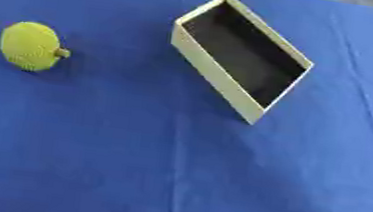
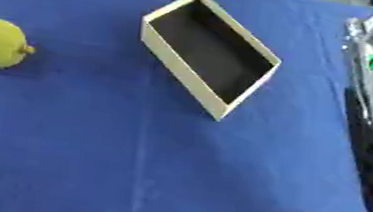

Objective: Pick up objects on the table and place them in the box.

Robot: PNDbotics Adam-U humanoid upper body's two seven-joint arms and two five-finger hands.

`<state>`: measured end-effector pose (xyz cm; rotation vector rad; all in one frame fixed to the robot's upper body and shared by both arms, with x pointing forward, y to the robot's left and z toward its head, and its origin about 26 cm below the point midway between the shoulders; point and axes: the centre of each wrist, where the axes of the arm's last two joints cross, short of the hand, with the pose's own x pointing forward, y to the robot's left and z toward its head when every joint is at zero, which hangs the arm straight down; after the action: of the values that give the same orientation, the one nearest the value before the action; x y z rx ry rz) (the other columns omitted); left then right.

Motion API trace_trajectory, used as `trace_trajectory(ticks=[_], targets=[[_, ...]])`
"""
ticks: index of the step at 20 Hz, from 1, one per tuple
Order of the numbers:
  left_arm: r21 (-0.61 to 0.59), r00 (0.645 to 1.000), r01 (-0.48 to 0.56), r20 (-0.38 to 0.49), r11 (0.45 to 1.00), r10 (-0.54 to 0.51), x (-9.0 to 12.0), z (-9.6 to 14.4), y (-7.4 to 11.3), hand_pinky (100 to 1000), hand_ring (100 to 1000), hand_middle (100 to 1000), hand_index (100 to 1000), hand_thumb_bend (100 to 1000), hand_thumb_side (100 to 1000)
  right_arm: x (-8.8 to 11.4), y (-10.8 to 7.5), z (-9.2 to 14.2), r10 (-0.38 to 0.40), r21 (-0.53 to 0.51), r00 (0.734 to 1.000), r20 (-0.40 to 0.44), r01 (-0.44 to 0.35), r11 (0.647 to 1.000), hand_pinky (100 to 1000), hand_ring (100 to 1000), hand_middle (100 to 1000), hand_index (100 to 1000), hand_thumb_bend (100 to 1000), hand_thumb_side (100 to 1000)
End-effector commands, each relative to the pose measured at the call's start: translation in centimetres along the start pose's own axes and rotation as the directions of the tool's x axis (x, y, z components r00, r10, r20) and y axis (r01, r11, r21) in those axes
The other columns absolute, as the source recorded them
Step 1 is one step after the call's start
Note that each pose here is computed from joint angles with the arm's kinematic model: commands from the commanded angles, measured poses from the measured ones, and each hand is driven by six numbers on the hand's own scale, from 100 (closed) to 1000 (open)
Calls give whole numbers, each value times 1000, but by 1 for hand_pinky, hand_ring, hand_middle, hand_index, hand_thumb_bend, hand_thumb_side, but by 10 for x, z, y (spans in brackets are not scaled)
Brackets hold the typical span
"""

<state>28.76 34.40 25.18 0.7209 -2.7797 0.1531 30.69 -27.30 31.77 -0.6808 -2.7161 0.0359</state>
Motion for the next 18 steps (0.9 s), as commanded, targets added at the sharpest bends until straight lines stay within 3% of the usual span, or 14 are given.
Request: trace_trajectory(ticks=[1,10,14,18], targets=[[-4,1000,5,28,1000,-5,4,-7,4,808,790,769,823,581,220,6,-5,-6,12,-1,999,34,-12,1000,804,770,776,837,318,809],[-27,999,26,33,999,-25,4,-8,7,809,792,770,817,577,221,6,-5,-6,13,2,999,35,-13,1000,804,770,776,837,321,808],[-161,992,128,38,979,-123,3,-3,18,819,808,787,827,572,238,6,-5,-6,19,7,999,36,-19,1000,805,770,776,837,321,808],[-347,967,250,43,904,-251,3,4,30,823,831,814,851,575,325,7,-5,-7,21,18,999,40,-21,1000,805,770,776,837,322,809]])
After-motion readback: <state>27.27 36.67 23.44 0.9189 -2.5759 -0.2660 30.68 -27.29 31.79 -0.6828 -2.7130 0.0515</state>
